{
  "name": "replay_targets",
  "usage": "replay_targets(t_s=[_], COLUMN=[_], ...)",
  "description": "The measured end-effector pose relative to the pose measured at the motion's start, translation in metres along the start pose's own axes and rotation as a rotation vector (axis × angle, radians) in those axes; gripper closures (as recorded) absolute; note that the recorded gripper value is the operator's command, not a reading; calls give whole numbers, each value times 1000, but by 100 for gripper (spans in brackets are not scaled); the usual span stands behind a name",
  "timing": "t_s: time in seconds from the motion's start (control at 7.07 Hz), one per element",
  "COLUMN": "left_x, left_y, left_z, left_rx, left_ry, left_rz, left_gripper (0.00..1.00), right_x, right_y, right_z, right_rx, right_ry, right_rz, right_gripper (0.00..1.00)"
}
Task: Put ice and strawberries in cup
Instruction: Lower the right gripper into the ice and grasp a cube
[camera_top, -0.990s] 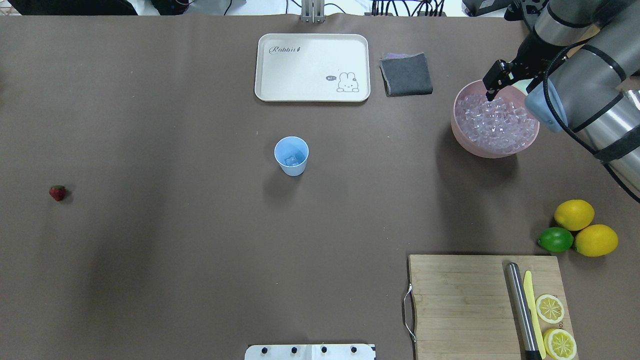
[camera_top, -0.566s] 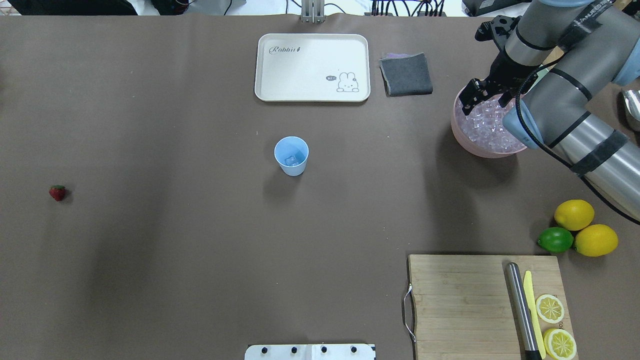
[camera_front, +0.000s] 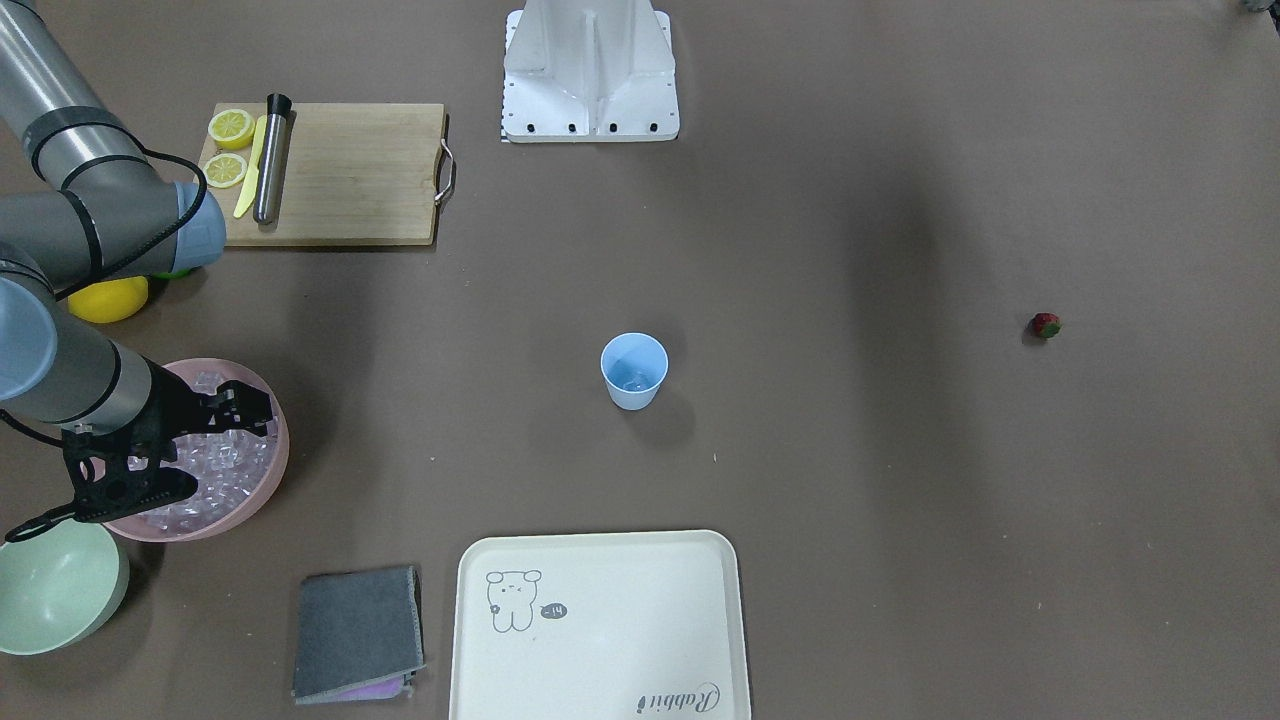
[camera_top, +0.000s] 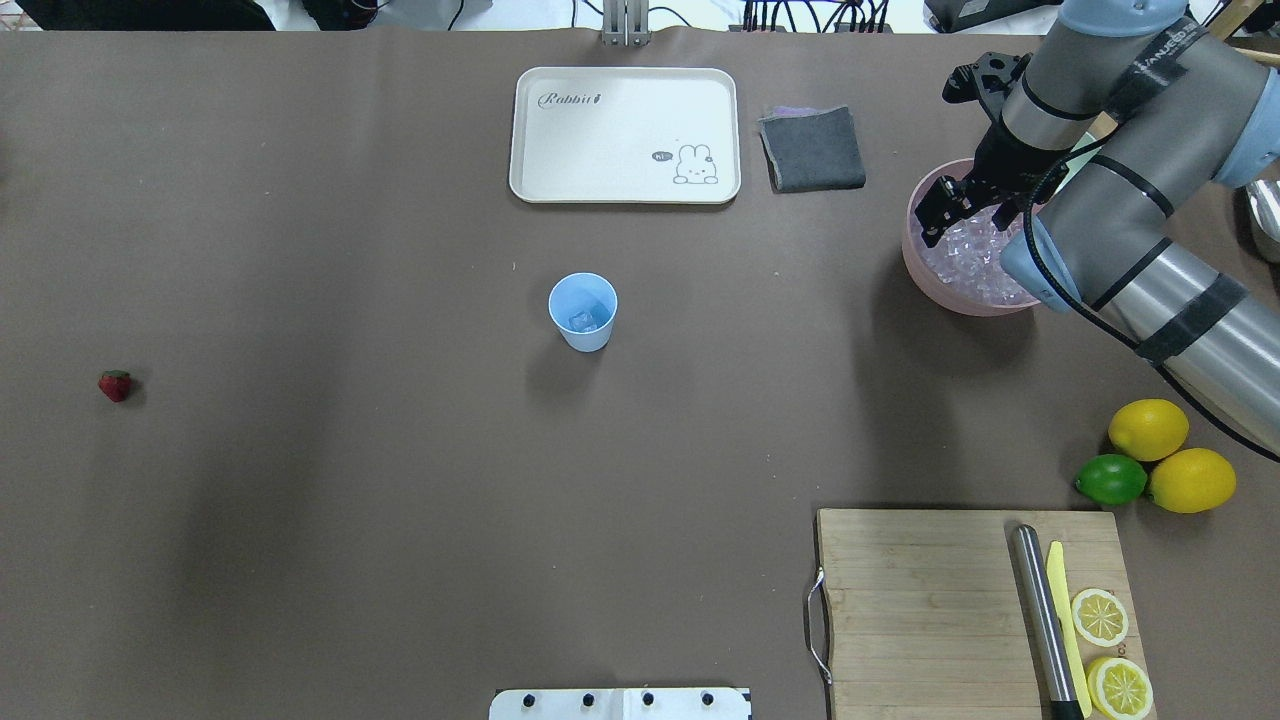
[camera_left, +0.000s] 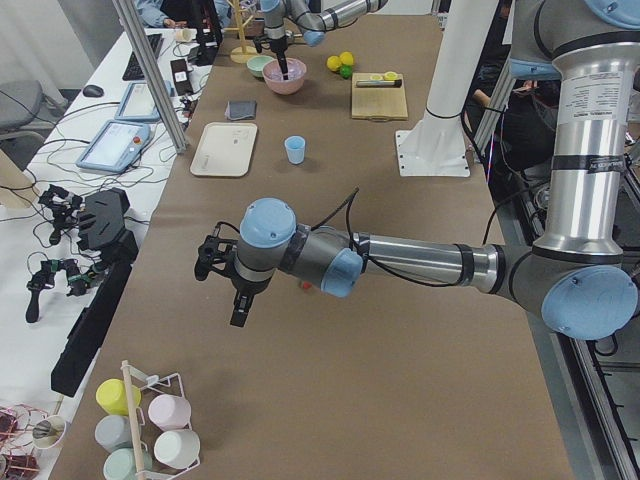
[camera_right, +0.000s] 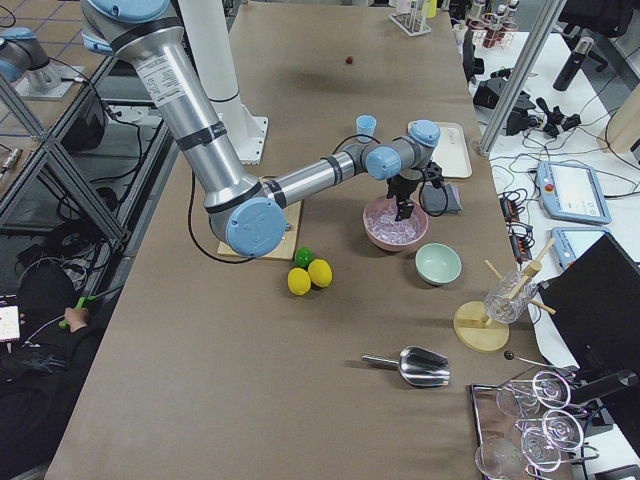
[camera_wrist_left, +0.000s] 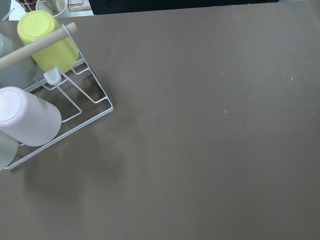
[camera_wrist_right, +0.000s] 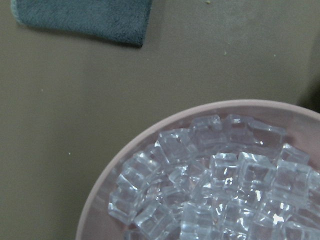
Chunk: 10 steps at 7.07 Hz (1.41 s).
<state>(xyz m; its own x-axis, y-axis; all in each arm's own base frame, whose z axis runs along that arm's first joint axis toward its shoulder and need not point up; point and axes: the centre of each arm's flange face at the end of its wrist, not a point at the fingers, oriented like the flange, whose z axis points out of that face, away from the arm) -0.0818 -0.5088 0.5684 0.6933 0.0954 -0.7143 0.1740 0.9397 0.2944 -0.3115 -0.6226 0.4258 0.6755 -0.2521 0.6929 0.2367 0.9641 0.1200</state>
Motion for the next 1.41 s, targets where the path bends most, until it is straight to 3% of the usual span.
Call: replay_targets(t_s=[0.42,0.57,0.99,1.41], left_x=[1,1,0,1], left_y=[0,1,1,1], left_z=[-1,-1,0,0], left_rx=[0,0,-1,-1], left_ry=[3,4,6,6], left_rz=[1,1,0,1], left_gripper=[2,2,2,2], right_x=[1,-1,2,8], right_y=[6,8,12,7], right_z=[20,27,34,21], right_rx=[-33,-44,-58,-48], right_ry=[7,8,9,-6], right_rz=[7,8,8,6], right_gripper=[8,21,100,100])
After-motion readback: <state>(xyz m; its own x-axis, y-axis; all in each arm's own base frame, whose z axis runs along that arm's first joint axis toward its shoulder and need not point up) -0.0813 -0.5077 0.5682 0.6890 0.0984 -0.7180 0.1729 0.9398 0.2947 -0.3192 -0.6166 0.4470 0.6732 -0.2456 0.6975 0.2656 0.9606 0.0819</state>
